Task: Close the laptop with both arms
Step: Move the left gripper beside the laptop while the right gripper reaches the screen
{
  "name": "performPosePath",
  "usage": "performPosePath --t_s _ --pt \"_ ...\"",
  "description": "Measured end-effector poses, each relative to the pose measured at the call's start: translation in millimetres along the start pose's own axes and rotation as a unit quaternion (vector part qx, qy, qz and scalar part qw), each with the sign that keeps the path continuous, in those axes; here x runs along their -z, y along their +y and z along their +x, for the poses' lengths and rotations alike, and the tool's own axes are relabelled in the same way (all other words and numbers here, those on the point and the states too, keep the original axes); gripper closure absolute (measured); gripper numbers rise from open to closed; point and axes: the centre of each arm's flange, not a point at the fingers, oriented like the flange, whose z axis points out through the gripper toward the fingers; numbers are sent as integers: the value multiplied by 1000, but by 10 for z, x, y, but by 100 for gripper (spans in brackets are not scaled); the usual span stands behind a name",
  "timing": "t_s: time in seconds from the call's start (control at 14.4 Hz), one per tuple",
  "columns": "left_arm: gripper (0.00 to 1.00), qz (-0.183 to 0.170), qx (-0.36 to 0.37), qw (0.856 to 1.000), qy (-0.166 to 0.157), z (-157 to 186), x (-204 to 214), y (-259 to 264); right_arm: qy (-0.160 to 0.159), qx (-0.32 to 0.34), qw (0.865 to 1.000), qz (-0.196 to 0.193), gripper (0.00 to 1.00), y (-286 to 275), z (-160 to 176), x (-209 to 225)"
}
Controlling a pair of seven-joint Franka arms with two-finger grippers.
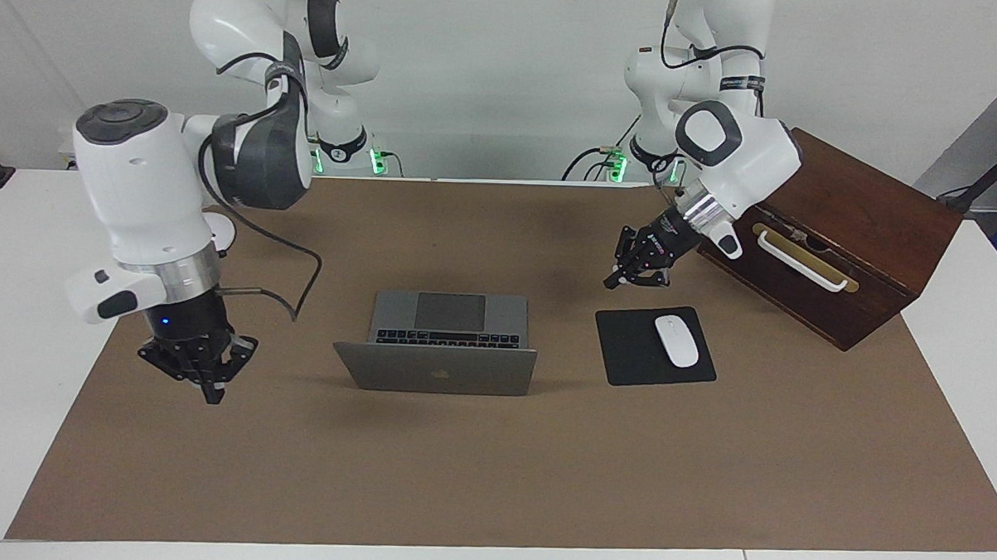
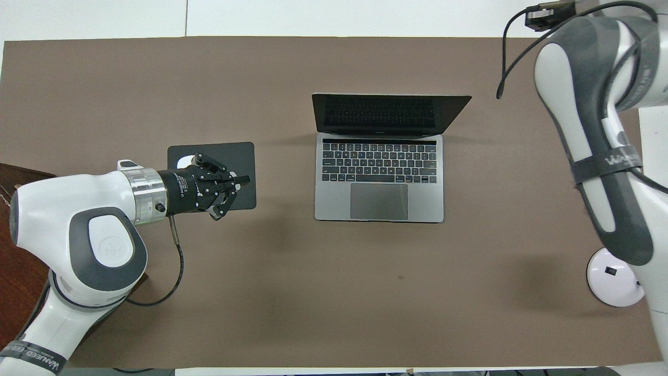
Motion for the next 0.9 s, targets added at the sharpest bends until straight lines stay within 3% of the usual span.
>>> performPosePath --t_s 0.14,0.42,0.9 --pt "99 -17 57 998 -24 66 -258 -183 9 3 1000 3 99 -344 9 -90" --pt "99 -22 148 988 -33 169 -925 -600 18 15 1000 -3 99 -1059 -80 -83" --pt "99 -19 172 984 -43 206 -1344 -952 25 -16 999 20 99 -1633 -206 154"
